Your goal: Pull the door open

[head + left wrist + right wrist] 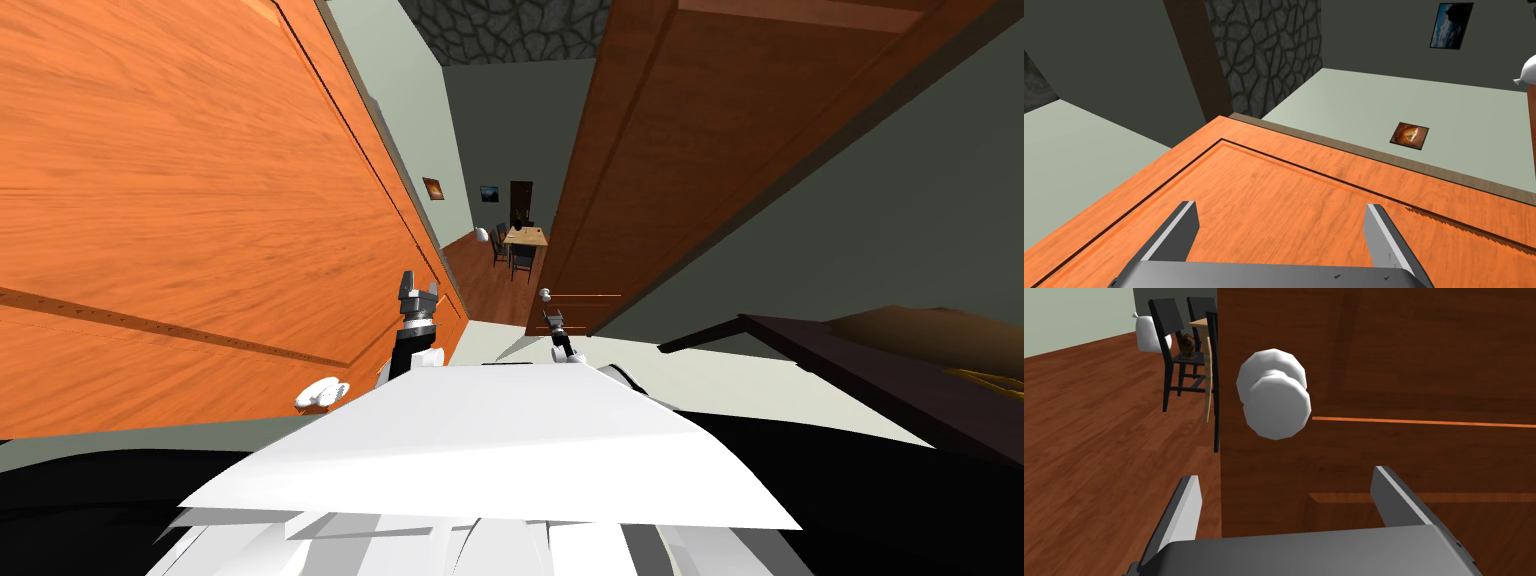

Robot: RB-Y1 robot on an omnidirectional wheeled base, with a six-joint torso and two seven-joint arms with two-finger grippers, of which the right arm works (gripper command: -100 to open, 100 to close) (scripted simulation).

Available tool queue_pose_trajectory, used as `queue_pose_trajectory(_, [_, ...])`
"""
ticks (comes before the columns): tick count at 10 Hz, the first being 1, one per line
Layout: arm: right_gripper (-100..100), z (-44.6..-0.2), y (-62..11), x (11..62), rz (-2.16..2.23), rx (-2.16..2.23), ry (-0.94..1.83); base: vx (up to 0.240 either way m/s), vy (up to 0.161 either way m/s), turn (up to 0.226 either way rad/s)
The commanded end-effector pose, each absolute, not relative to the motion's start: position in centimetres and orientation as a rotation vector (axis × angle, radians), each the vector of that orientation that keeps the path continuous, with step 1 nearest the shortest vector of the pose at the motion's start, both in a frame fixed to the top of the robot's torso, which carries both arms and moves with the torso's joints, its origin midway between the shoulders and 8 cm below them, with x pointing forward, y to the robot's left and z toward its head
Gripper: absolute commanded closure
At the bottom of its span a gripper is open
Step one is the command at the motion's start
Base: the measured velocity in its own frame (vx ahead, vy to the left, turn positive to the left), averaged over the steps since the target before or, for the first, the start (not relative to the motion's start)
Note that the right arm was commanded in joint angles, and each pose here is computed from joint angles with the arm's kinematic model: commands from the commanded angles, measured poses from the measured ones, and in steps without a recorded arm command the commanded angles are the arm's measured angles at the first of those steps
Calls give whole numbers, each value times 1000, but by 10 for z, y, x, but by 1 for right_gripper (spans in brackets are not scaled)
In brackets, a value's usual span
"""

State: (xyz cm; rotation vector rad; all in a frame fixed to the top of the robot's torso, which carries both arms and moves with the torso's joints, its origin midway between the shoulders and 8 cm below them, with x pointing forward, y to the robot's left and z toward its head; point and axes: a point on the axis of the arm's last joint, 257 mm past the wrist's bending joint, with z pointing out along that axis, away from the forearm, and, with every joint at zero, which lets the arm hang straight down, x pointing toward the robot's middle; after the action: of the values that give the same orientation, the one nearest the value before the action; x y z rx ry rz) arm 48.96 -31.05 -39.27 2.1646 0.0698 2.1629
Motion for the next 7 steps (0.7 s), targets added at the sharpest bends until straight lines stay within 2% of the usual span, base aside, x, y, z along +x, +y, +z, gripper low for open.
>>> queue_pose_trajectory(1, [-100,-392,-308,491,2188,2189,20,-40,-19,-2])
queue_pose_trajectory(4, [-100,-392,-305,492,2202,2202,-8,-31,-17,-1])
queue_pose_trajectory(7, [-100,-394,-341,480,2183,2187,-57,147,44,127])
